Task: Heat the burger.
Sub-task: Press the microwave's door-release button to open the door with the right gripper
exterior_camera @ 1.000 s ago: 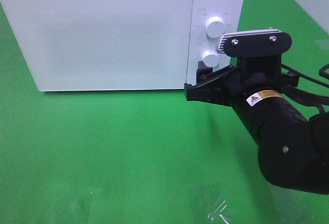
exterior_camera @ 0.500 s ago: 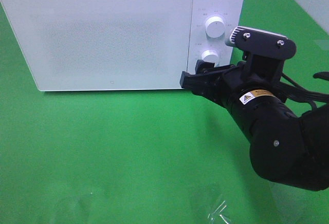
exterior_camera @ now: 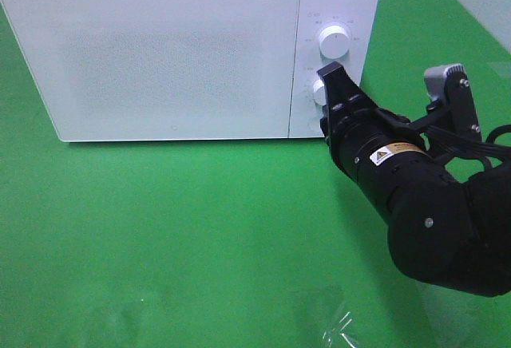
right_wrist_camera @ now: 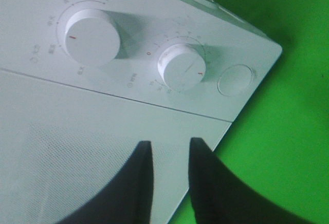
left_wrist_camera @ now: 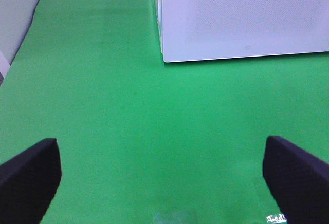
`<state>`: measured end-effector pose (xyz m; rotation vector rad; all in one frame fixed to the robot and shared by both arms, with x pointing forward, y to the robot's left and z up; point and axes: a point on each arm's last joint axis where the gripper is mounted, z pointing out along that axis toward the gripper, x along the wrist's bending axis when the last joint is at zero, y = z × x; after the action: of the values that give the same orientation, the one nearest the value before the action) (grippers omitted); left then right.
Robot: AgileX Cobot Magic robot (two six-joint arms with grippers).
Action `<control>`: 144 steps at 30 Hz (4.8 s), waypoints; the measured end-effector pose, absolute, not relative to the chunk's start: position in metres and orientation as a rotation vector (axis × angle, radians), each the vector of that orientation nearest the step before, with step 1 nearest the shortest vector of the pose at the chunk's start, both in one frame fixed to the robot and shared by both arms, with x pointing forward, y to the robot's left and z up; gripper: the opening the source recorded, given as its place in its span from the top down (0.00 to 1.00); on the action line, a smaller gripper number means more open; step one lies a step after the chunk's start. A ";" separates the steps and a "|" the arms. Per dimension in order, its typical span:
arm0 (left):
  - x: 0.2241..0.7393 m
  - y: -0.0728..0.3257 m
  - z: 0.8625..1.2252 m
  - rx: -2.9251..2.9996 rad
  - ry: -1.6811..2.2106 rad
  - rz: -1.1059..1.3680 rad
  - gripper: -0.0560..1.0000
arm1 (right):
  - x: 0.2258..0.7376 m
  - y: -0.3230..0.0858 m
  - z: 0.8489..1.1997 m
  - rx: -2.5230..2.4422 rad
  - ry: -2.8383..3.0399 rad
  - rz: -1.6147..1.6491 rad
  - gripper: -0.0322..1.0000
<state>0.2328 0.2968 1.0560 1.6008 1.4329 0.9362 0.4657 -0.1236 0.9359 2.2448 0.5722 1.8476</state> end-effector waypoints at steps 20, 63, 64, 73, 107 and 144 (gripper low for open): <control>0.233 0.297 1.056 1.601 1.433 0.936 0.01 | 0.469 -0.127 0.922 2.646 0.234 1.814 0.97; 0.233 0.297 1.056 1.601 1.433 0.936 0.01 | 0.553 -0.130 0.869 2.662 0.159 1.791 0.97; 0.233 0.297 1.056 1.601 1.433 0.936 0.01 | 0.557 -0.127 0.866 2.663 0.166 1.793 0.97; 0.233 0.297 1.056 1.601 1.433 0.936 0.01 | 0.569 -0.129 0.862 2.653 0.133 1.799 0.97; 0.233 0.297 1.056 1.601 1.433 0.936 0.01 | 0.582 -0.134 0.859 2.600 0.018 1.857 0.97; 0.233 0.297 1.056 1.601 1.433 0.936 0.01 | 0.593 -0.125 0.849 2.581 -0.075 1.875 0.97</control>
<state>0.2328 0.2968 1.0560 1.6008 1.4329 0.9362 0.5934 -0.1253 0.8487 2.5812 -0.0749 1.8754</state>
